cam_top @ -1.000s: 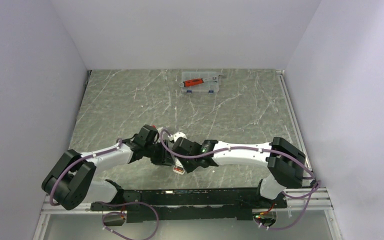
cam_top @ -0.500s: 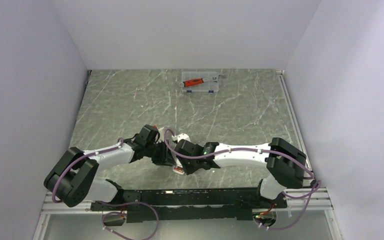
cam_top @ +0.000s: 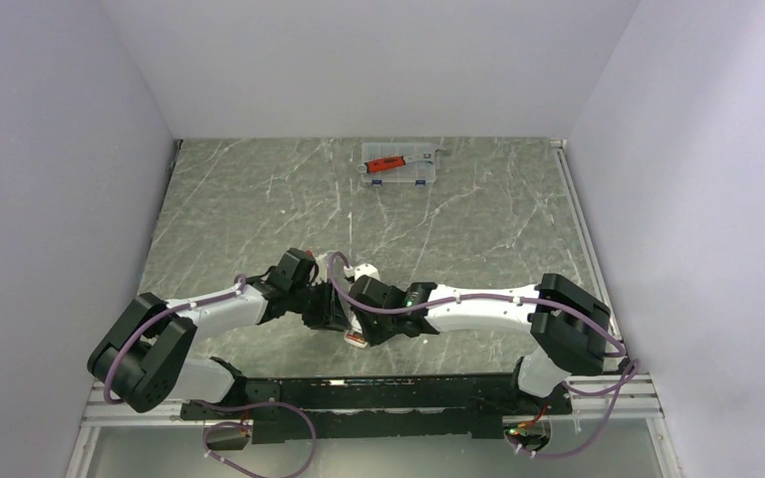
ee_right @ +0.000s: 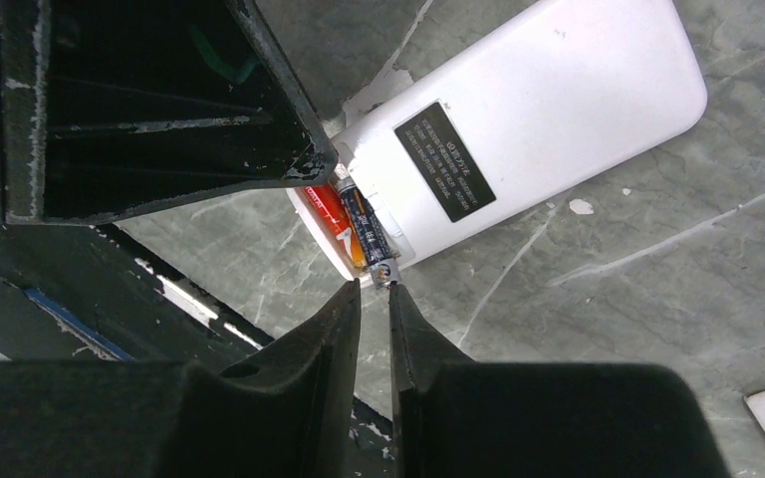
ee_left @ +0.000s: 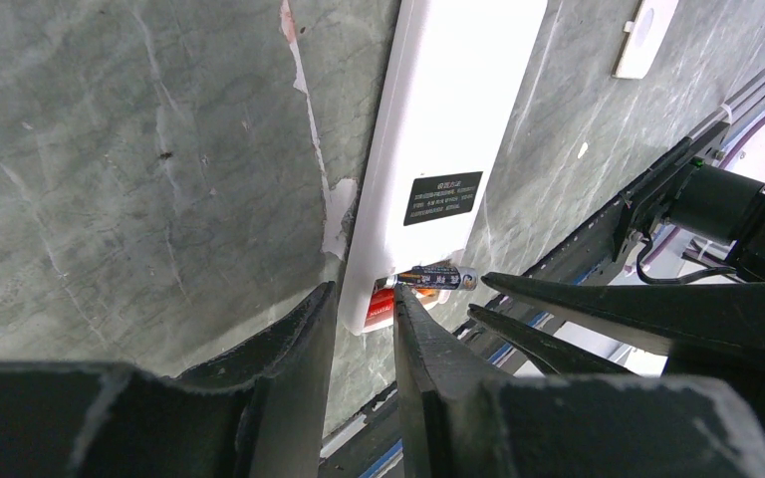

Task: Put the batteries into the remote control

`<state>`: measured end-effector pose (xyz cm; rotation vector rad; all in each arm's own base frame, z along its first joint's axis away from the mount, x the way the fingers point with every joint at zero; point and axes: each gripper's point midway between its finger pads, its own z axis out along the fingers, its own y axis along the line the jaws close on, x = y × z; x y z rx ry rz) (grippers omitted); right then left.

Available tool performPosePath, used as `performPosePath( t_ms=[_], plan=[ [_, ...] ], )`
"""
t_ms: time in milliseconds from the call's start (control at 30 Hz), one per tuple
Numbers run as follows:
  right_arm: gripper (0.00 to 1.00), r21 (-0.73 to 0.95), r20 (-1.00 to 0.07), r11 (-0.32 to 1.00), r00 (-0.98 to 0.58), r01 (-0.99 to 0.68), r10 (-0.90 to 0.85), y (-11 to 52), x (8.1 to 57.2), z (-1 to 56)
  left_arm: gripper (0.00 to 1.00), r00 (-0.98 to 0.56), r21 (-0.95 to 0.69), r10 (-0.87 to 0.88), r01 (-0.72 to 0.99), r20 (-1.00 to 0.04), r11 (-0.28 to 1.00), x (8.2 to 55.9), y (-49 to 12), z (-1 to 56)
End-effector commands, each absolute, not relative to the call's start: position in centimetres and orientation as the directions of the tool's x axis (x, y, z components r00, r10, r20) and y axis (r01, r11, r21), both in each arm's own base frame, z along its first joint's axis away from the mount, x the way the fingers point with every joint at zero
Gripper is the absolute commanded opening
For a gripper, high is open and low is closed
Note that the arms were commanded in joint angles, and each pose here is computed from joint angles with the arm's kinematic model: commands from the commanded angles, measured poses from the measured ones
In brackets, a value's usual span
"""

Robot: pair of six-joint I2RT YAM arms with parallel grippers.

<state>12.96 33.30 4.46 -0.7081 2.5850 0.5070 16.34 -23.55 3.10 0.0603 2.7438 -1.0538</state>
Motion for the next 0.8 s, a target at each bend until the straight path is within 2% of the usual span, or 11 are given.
performPosePath(
  t_ms=[0,767],
  plan=[
    [0.18,0.27,-0.497,0.803,-0.791,-0.531,-0.356,34.06,13.34,5.31,0.33,-0.974,-0.678,-0.032,0.133,-0.225,0.723,16.62,-24.06,3.75],
    [0.16,0.29,-0.479,0.818,-0.816,-0.496,-0.325,33.83,13.24,4.55,0.33,-0.973,-0.678,-0.035,0.132,-0.227,0.723,16.66,-24.04,3.86]
  ],
)
